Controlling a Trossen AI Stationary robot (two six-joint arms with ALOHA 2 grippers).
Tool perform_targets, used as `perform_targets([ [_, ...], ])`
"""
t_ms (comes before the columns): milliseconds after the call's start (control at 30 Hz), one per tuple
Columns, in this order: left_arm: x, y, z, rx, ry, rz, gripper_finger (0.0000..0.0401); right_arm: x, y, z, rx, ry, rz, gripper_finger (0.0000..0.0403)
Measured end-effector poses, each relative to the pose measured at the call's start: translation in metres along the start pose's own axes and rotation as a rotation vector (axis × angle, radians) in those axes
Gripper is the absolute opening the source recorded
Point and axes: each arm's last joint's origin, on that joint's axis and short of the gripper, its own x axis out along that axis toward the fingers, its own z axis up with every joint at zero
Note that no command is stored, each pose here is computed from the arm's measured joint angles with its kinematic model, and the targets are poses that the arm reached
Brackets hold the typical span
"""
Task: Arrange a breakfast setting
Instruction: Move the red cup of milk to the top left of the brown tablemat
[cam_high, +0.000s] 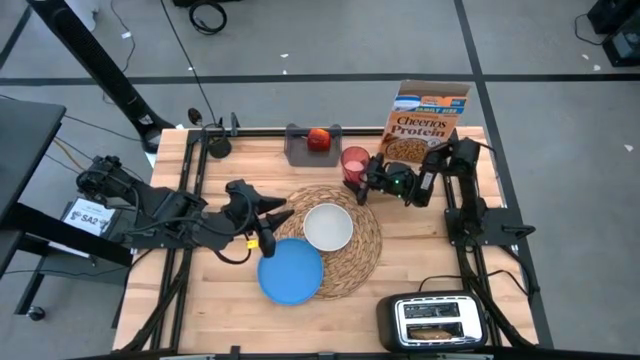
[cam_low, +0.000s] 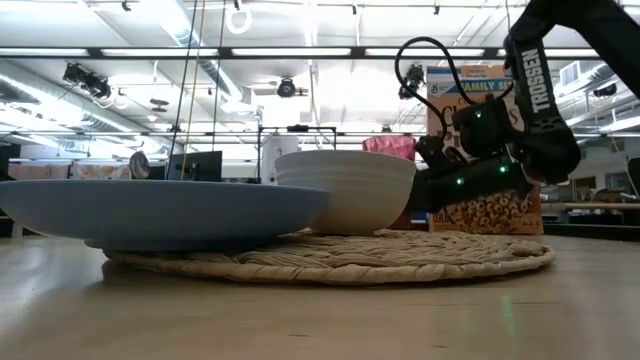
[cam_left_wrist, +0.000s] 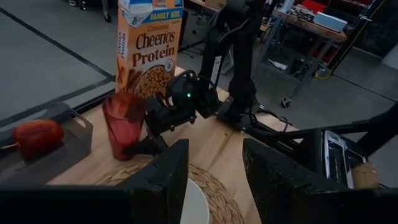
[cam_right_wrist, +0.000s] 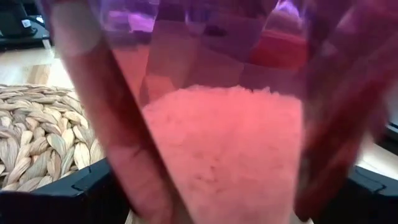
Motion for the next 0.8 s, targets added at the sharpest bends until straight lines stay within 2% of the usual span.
perform_targets([
  [533,-0.006,-0.003,-0.001,-0.001,0.02,-0.044,0.0157,-0.008,-0.002,0.016,0.001,0.139,0.007,0.039],
  [800,-0.009,-0.002,0.001,-0.004,0.018,-0.051,0.0157,-0.019,-0.002,0.025,0.002,0.259,0.021,0.039],
])
